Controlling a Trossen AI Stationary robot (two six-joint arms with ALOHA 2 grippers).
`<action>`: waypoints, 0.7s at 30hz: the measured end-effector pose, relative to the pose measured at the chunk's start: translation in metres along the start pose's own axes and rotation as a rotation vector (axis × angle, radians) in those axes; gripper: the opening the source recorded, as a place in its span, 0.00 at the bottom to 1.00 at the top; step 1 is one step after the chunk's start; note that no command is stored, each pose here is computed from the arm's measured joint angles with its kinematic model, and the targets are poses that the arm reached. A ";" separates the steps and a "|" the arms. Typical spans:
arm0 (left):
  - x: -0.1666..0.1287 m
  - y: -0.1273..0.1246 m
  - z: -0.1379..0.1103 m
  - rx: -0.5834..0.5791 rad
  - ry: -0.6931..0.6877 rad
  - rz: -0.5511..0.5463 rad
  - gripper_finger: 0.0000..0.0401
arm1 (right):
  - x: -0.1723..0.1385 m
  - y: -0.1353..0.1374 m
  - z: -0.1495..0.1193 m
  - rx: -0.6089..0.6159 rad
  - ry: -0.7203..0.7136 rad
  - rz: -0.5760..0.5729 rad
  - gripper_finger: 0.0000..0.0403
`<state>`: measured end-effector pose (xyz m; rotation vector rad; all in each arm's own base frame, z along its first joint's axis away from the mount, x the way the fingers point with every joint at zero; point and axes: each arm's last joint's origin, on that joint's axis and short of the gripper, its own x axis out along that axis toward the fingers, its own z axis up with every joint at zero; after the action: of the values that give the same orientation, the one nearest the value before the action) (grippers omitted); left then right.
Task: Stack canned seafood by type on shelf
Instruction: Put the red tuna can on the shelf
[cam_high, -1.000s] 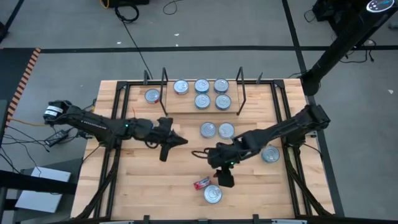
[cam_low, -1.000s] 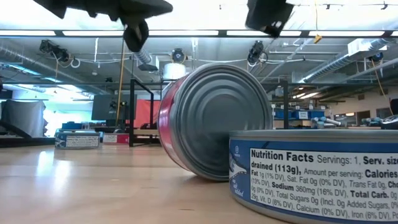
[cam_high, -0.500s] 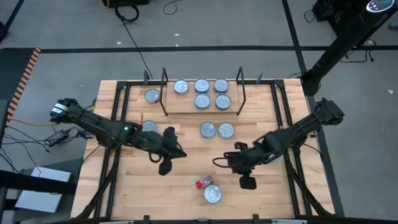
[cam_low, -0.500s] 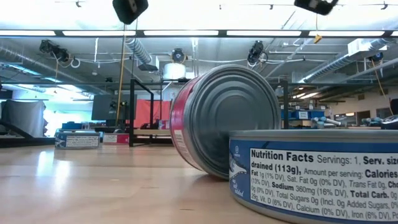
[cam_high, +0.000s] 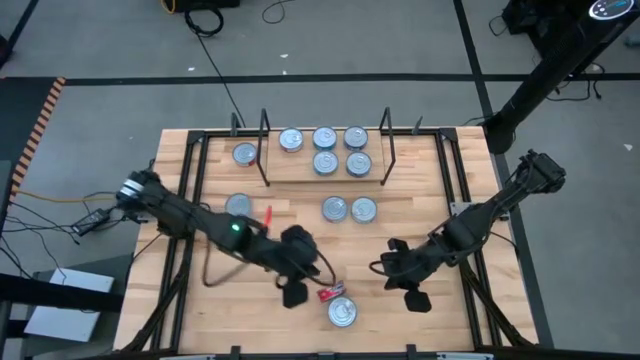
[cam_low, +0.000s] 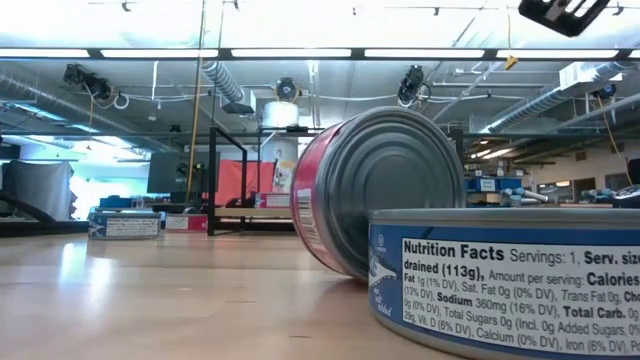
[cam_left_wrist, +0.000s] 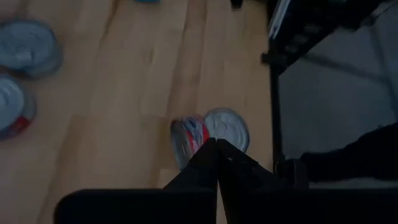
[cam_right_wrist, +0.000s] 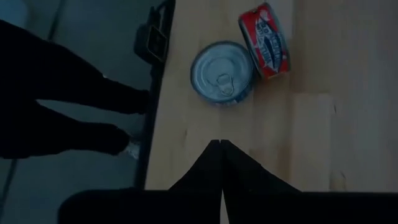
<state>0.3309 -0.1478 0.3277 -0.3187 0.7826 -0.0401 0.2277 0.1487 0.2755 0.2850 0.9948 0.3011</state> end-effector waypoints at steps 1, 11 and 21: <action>0.008 -0.003 0.001 -0.002 0.029 0.016 0.04 | 0.001 0.000 -0.002 -0.009 0.005 -0.001 0.02; 0.072 -0.035 0.007 -0.047 0.130 0.045 0.20 | 0.006 0.004 -0.015 -0.105 0.071 -0.012 0.02; 0.104 -0.038 -0.006 -0.141 0.178 0.116 0.54 | 0.005 0.014 -0.022 -0.151 0.087 0.009 0.02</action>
<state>0.4032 -0.2012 0.2636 -0.4064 0.9816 0.0969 0.2099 0.1657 0.2649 0.1401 1.0508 0.3978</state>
